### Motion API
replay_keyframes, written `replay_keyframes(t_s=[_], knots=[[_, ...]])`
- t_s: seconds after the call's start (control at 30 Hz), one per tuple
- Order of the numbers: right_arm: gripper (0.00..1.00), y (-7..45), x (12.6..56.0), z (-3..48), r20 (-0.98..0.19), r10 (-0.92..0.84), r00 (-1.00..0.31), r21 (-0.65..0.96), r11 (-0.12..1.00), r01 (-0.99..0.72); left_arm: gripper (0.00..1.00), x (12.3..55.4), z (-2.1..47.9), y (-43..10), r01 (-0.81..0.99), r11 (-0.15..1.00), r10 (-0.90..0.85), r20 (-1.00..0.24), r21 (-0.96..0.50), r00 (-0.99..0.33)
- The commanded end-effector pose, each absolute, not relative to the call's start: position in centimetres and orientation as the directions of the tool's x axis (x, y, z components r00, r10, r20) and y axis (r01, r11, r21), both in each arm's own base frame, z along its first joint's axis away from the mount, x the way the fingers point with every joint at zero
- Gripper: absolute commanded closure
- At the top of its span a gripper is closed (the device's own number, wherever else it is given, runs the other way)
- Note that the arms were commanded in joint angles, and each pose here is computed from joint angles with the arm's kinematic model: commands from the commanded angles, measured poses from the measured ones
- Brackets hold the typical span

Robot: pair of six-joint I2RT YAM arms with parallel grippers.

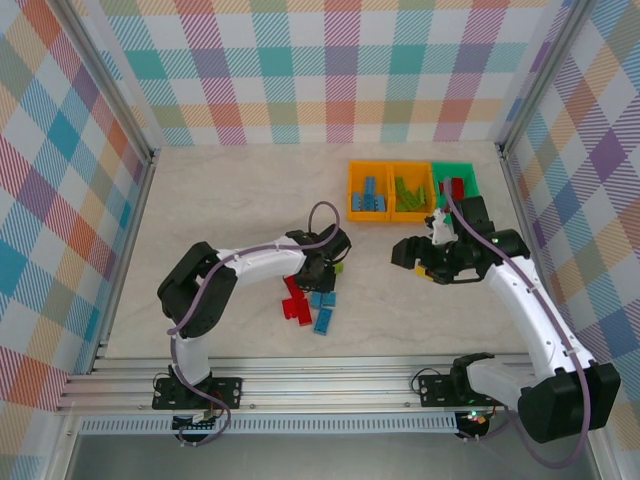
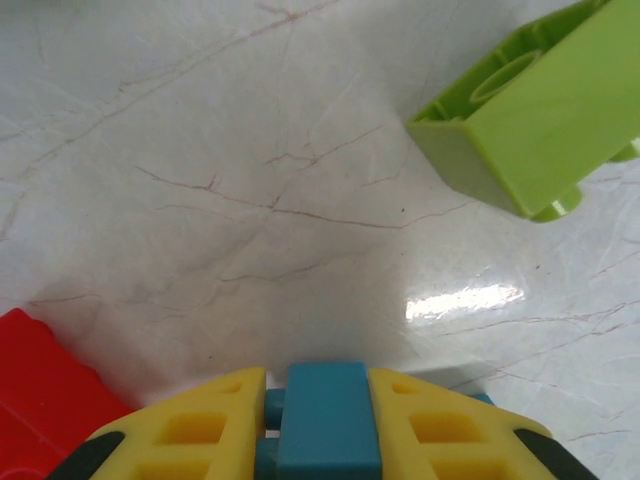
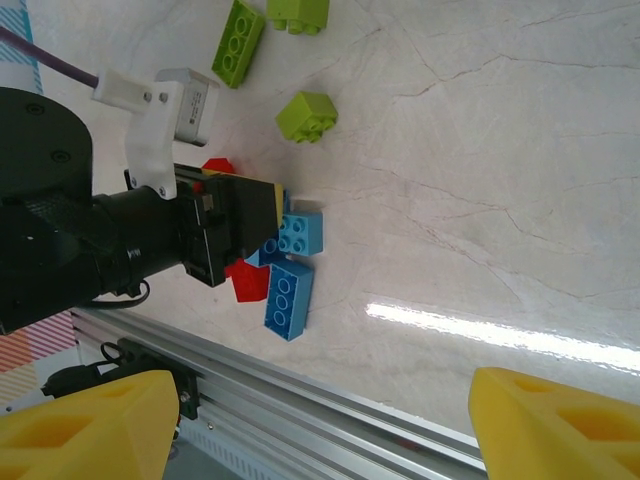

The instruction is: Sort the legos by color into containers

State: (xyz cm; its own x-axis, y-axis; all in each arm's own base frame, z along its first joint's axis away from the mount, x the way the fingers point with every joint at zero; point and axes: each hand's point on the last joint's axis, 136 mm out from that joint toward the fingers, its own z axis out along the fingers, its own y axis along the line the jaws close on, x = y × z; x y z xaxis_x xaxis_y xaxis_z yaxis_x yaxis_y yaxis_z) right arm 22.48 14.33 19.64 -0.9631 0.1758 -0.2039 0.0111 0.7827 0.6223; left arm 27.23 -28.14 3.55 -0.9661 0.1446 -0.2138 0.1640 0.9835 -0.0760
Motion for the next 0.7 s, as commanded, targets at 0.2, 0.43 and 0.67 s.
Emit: replay_keyframes(t_s=[0.2, 0.43, 0.67], knots=[[0.22, 14.2, 22.5, 22.1, -0.301, 0.238, -0.924, 0.654, 0.756, -0.018, 0.8, 34.7, 16.9, -32.0, 0.185, 0.975, 0.083, -0.568, -0.124, -0.819], [0.22, 13.8, 22.1, 23.1, -0.323, 0.293, -0.9, 0.672, 0.74, -0.001, 0.81, 43.8, 20.6, -37.4, 0.214, 0.971, 0.067, -0.743, -0.104, -0.666], [0.21, 13.2, 20.9, 23.5, -0.337, 0.306, -0.891, 0.669, 0.743, 0.002, 0.75, 51.8, 20.8, -40.4, 0.202, 0.976, 0.04, -0.837, -0.085, -0.545]])
